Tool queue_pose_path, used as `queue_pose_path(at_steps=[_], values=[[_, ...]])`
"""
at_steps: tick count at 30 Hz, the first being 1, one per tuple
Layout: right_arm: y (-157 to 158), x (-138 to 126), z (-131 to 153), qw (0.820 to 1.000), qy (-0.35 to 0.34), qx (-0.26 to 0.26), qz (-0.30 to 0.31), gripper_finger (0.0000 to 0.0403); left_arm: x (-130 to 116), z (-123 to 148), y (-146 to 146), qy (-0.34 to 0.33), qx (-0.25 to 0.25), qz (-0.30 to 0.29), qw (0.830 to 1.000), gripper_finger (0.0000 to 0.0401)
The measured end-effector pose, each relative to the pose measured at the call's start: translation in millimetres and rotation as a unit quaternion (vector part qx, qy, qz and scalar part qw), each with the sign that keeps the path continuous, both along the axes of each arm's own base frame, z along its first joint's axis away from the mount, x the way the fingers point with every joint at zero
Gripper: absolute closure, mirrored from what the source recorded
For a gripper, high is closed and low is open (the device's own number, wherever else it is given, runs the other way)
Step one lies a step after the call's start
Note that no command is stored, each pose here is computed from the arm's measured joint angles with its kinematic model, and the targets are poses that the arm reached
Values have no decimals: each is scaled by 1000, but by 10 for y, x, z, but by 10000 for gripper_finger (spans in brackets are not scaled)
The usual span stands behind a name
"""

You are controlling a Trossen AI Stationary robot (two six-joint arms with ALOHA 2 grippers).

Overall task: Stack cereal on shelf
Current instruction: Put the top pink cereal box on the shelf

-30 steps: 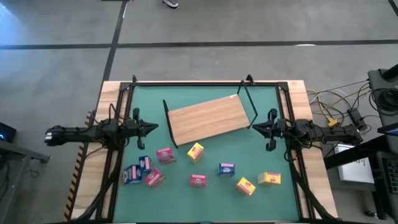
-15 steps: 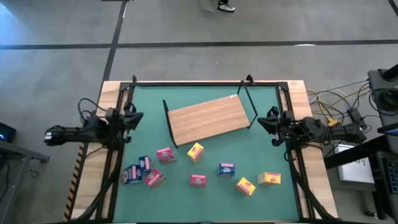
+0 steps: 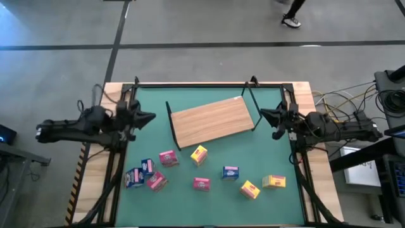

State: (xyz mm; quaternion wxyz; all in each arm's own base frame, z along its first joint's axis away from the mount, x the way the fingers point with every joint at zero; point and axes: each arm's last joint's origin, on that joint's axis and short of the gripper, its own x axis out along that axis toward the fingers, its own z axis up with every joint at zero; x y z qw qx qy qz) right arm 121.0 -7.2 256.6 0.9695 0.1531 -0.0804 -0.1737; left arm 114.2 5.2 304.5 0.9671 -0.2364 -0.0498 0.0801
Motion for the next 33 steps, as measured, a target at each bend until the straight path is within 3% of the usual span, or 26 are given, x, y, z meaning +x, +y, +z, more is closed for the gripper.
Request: queue_pose_path(at_steps=[7,19,25,30,33], values=[[1,22,21,1000,6,-1,0,380,162,136,-18,170,-77,19,982,401],[7,12,65,999,35,-27,9,380,621,208,-449,309,-80,-66,945,401],[59,33,6,991,90,-17,103,380,802,89,-829,366,-67,-136,918,401],[104,39,6,980,85,-7,180,380,922,-38,-1120,422,-89,-142,891,401],[109,41,14,979,80,-14,188,380,997,-75,-1208,459,-77,-135,875,401]])
